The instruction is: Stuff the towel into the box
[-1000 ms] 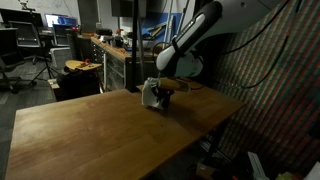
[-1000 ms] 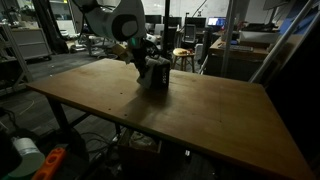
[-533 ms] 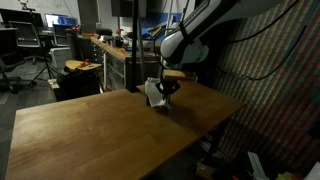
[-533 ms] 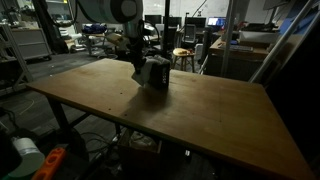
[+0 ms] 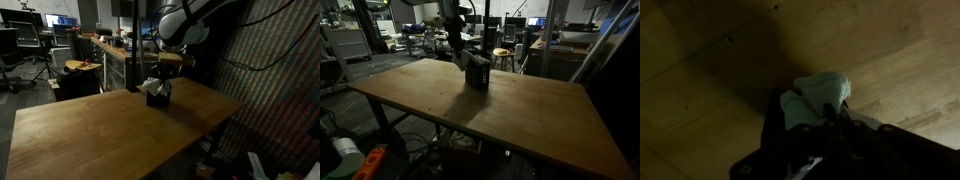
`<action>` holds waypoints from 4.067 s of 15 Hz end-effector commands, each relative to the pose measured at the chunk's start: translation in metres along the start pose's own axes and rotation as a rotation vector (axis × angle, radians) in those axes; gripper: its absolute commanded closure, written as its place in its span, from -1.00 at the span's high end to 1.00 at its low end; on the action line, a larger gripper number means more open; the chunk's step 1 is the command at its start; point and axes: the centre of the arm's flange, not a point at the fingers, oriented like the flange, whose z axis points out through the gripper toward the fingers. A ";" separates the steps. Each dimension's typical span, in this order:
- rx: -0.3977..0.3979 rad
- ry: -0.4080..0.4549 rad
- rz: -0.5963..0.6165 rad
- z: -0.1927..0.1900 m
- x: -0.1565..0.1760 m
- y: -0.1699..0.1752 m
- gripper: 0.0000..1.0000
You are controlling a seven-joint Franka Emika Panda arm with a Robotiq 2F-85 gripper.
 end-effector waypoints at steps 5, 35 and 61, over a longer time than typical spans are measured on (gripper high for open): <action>0.002 0.175 0.127 -0.023 0.040 -0.010 -0.98; -0.100 0.257 0.117 0.035 0.095 -0.041 -0.98; -0.224 0.121 0.088 0.108 0.089 -0.031 0.15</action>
